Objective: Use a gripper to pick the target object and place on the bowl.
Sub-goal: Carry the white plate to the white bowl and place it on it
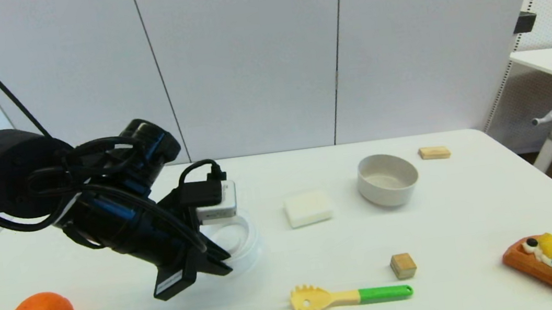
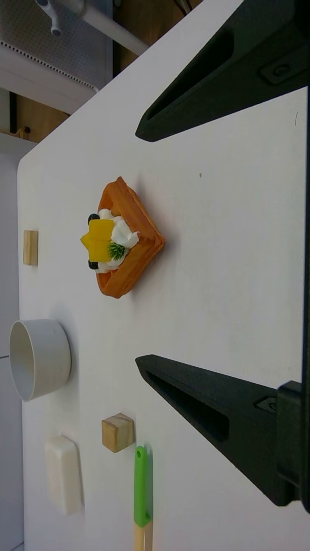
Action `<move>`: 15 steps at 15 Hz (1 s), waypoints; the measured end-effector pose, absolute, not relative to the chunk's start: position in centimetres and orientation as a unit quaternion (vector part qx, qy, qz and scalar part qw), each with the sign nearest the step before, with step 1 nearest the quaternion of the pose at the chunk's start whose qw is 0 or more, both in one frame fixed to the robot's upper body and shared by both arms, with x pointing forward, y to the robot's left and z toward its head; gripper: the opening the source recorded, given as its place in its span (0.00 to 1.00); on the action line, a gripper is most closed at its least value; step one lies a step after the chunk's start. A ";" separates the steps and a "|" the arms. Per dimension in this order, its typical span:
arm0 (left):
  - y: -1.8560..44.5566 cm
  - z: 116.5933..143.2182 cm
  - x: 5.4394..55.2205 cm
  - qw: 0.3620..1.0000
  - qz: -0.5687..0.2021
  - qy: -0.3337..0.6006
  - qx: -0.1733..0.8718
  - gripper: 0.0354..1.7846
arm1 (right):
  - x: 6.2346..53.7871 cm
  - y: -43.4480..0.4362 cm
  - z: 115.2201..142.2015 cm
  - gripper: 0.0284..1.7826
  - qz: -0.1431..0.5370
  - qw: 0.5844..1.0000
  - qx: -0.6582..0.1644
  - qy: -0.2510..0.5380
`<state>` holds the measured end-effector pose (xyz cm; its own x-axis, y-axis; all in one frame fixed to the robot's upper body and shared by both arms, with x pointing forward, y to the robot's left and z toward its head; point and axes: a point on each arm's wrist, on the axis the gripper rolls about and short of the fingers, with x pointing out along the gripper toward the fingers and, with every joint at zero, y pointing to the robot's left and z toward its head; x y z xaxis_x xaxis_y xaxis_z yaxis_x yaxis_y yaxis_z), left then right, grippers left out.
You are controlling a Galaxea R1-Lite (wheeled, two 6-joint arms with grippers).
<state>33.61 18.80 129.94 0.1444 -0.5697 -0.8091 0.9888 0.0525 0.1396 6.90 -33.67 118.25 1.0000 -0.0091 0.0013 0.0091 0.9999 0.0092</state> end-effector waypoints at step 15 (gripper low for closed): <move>5.9 137.9 39.8 0.745 -0.598 0.065 0.289 0.06 | 6.9 -33.7 118.2 0.96 -0.005 1.000 0.005 -0.001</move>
<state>39.80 5.89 137.86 0.2772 -0.8529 -0.4425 0.9282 0.1188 0.3526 6.90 -33.67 118.25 1.0000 -0.0091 0.0013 0.0091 0.9999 0.0092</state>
